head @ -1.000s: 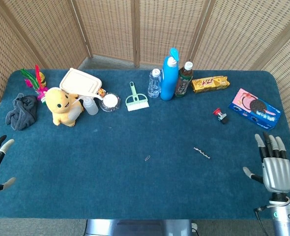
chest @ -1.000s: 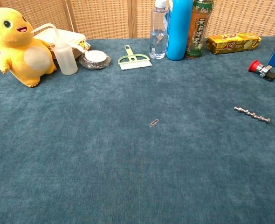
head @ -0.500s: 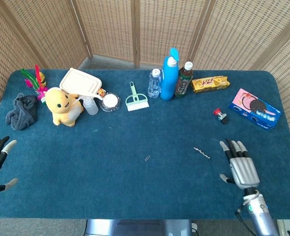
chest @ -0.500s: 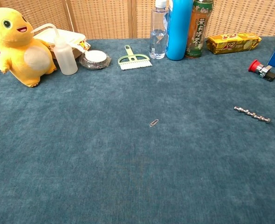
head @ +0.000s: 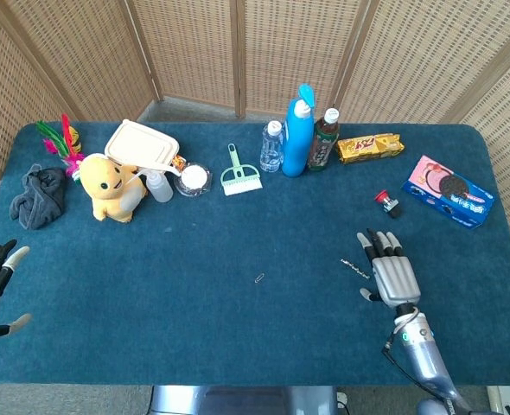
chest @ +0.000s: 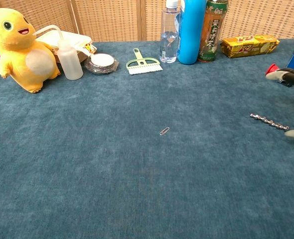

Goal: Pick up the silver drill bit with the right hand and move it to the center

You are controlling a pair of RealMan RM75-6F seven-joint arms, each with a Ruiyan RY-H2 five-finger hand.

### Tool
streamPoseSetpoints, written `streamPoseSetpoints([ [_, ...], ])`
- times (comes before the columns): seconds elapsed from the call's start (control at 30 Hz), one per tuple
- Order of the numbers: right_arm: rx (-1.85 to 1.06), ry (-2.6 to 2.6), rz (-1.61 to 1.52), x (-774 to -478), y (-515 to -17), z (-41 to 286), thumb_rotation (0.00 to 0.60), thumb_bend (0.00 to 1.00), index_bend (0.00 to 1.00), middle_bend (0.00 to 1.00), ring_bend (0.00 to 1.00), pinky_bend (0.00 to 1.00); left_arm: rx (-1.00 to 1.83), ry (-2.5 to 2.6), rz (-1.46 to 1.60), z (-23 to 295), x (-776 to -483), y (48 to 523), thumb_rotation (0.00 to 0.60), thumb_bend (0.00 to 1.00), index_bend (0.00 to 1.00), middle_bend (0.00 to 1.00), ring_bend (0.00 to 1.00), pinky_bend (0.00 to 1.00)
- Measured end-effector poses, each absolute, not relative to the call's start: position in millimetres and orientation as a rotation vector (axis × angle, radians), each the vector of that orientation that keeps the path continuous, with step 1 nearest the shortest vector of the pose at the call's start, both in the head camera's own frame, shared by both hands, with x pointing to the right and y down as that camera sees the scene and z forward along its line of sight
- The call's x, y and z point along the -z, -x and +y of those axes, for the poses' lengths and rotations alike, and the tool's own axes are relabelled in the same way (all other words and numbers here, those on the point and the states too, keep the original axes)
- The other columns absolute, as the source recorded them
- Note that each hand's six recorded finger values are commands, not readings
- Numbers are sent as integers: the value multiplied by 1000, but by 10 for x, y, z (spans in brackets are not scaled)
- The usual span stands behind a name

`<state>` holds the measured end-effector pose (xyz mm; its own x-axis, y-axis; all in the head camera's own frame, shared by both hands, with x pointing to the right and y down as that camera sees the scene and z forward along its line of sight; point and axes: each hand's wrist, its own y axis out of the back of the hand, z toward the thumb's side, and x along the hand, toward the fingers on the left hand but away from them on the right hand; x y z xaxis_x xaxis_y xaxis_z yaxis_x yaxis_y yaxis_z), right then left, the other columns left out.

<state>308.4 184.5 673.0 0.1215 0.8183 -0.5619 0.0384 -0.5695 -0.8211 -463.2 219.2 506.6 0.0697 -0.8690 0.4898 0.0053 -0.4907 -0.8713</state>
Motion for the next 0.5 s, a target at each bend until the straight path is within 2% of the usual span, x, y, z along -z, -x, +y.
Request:
streamPoseSetpoints([
  [0.5,-1539,1741,-819,-6899,-3043,1775,600,0,0,0,0,0,1518,1627,867,2195,-5107,4623,600,175,34,0,0,0],
])
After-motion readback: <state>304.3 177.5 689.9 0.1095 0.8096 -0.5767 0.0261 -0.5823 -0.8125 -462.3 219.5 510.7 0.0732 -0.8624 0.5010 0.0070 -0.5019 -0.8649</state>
